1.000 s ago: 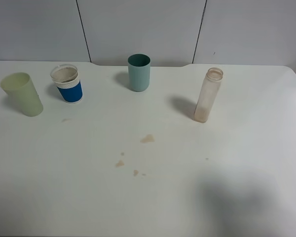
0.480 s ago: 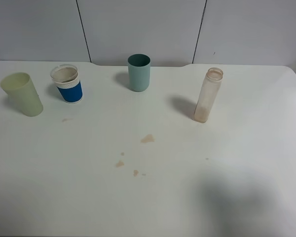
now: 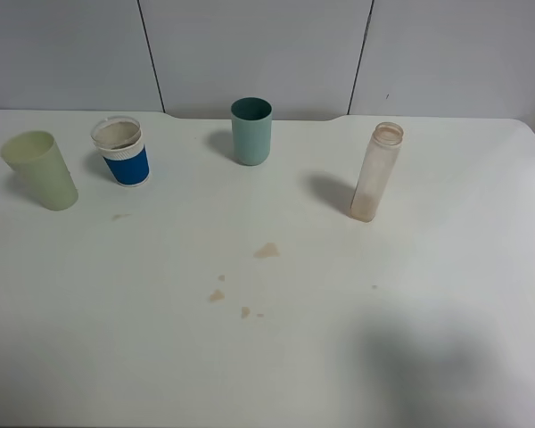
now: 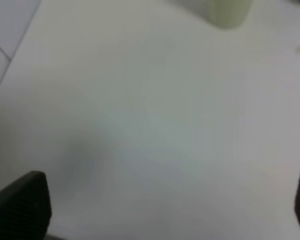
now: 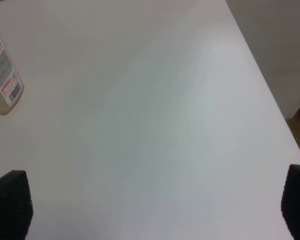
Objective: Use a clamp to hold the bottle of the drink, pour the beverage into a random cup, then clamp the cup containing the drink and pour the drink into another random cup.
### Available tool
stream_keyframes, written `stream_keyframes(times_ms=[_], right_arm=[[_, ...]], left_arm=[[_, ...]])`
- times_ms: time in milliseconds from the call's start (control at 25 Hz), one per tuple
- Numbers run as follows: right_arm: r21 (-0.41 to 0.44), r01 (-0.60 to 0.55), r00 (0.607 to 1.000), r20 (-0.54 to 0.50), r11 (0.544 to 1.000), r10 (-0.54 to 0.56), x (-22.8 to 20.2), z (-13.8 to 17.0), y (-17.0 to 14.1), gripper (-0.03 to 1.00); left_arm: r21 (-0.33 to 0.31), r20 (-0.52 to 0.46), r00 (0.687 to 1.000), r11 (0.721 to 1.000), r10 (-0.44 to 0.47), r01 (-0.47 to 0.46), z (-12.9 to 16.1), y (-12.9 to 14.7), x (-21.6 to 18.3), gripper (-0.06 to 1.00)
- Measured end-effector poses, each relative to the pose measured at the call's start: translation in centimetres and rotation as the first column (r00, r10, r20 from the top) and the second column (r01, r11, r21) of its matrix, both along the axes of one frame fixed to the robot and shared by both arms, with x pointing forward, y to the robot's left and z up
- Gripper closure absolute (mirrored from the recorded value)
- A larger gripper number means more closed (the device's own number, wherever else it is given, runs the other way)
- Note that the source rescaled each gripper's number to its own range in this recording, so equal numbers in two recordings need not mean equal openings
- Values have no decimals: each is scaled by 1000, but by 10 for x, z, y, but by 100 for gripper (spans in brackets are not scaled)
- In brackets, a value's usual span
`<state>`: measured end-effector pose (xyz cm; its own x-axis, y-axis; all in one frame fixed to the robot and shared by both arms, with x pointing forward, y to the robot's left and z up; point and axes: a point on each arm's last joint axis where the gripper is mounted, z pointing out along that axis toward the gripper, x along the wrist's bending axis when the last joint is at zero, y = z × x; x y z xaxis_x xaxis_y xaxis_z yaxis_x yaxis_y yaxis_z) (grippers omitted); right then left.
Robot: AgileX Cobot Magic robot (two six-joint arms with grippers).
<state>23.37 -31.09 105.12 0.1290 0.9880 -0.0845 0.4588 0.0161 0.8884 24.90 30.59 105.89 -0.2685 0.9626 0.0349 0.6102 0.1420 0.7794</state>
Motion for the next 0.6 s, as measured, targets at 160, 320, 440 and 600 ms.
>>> stream_keyframes(times_ms=[160, 320, 440, 600], right_arm=[[0, 0, 1000, 0, 1000, 0, 0, 0, 0, -3], [0, 0, 1000, 0, 1000, 0, 0, 0, 0, -3], [0, 0, 1000, 0, 1000, 0, 0, 0, 0, -3], [0, 0, 1000, 0, 1000, 0, 0, 0, 0, -3]], left_arm=[[16, 111, 994, 1000, -3, 2, -6, -3, -4, -3], [33, 189, 982, 999, -10, 4, -5, -6, -13, -3], [38, 212, 977, 999, -10, 2, -5, -7, -16, -3], [38, 214, 977, 999, -10, 2, -5, -7, -16, -3]])
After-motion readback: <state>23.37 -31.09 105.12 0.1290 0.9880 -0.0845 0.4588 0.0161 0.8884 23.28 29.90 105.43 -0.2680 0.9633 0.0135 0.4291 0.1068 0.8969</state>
